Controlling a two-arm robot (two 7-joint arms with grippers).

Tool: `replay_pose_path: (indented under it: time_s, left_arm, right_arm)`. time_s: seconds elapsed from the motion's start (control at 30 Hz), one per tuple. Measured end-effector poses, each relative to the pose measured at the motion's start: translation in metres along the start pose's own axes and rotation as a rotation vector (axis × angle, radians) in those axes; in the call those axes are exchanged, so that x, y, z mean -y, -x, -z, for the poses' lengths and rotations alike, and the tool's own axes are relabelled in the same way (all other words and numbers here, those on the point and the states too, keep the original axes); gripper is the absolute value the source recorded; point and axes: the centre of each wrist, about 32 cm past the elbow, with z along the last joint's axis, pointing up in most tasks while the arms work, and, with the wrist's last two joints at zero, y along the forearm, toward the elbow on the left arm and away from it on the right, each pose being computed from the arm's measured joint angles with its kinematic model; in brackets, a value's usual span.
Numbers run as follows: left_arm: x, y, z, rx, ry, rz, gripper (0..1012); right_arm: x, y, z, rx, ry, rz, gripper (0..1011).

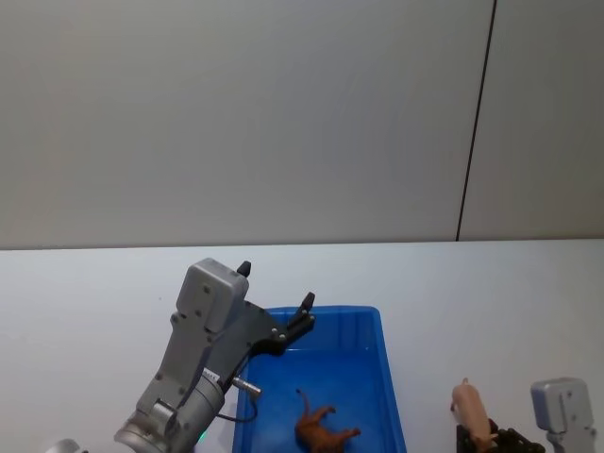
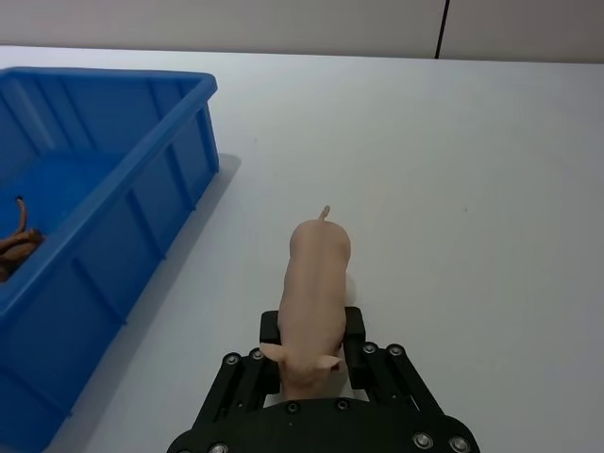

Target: Pick up the two dolls from the table and place them into the box.

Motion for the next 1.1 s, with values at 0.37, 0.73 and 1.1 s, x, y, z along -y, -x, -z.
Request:
replay_pose_path:
  time_s: [0.37, 0.73, 1.1]
  left_arm:
    - [0.0000, 0.0000, 0.0000, 0.000, 0.000, 0.000, 1001]
    - [0.0000, 0.0000, 0.0000, 0.000, 0.000, 0.000, 1001]
    - [0.0000, 0.0000, 0.0000, 0.000, 0.000, 0.000, 1002]
  right_arm:
    - [0.005, 0.001, -0.012, 0.027, -0.090, -0.019, 363]
    - [0.005, 0.000, -0.027, 0.064, -0.210, -0.108, 363]
    - [-0.013, 0.001, -0.045, 0.087, -0.290, -0.258, 363]
